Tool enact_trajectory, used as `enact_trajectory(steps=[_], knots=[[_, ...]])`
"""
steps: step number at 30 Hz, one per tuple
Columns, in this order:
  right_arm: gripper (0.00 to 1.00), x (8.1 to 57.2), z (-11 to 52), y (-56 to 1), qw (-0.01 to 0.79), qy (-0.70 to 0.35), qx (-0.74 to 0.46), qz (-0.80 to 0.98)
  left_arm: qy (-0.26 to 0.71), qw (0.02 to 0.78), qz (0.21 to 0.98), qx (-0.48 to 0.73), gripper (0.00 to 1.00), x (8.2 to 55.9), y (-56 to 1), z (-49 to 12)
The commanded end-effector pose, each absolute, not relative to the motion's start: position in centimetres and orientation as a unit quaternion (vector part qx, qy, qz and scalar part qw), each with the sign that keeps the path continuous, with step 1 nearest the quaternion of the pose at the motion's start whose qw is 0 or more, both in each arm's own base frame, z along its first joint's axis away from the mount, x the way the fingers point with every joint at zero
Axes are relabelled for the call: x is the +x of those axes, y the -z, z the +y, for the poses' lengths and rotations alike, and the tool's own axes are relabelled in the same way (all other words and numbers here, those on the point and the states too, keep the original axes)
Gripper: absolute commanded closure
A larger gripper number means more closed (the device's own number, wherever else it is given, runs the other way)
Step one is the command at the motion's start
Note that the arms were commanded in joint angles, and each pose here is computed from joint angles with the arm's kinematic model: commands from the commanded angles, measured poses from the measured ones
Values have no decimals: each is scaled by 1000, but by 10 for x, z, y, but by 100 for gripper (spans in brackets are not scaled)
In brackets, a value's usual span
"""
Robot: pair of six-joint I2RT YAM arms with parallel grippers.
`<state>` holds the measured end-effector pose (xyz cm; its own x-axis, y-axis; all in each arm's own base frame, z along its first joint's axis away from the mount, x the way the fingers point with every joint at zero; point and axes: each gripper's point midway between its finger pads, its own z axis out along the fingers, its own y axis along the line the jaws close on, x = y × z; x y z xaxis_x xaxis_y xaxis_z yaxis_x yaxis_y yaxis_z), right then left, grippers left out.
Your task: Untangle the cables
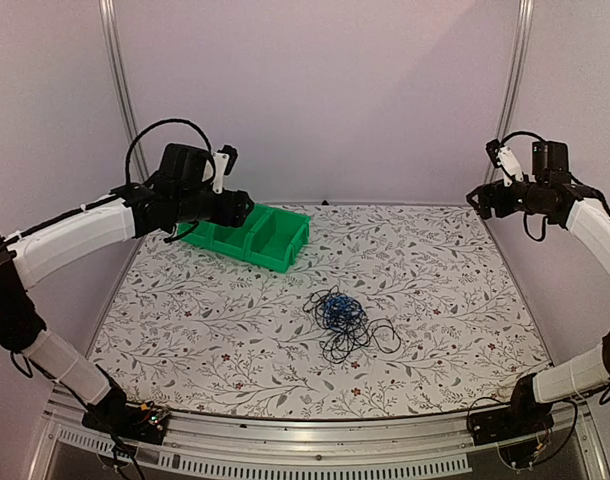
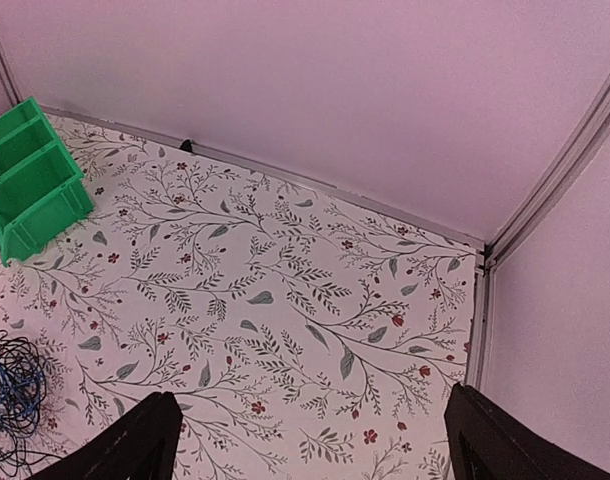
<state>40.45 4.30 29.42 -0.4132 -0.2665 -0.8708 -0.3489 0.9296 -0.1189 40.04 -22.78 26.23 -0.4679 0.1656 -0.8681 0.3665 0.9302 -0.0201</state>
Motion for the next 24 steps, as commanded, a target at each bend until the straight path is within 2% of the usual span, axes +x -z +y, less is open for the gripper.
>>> enact_trajectory(steps=[1,4,11,17,24], knots=[[3,389,50,-279,492,-51,-193,847,146,464,852,196,24,391,-248,-250],[2,371,77,-264,468,-109,-265,836,161,444,855,215,26,384,-233,-262],[10,351,136,-236,429,-175,-359,810,158,379,888,206,35,389,-192,-274],[15,352,179,-226,401,-219,-419,785,125,338,924,125,25,420,-159,-255],[18,356,202,-212,370,-260,-437,778,119,346,930,39,19,490,-159,-222]])
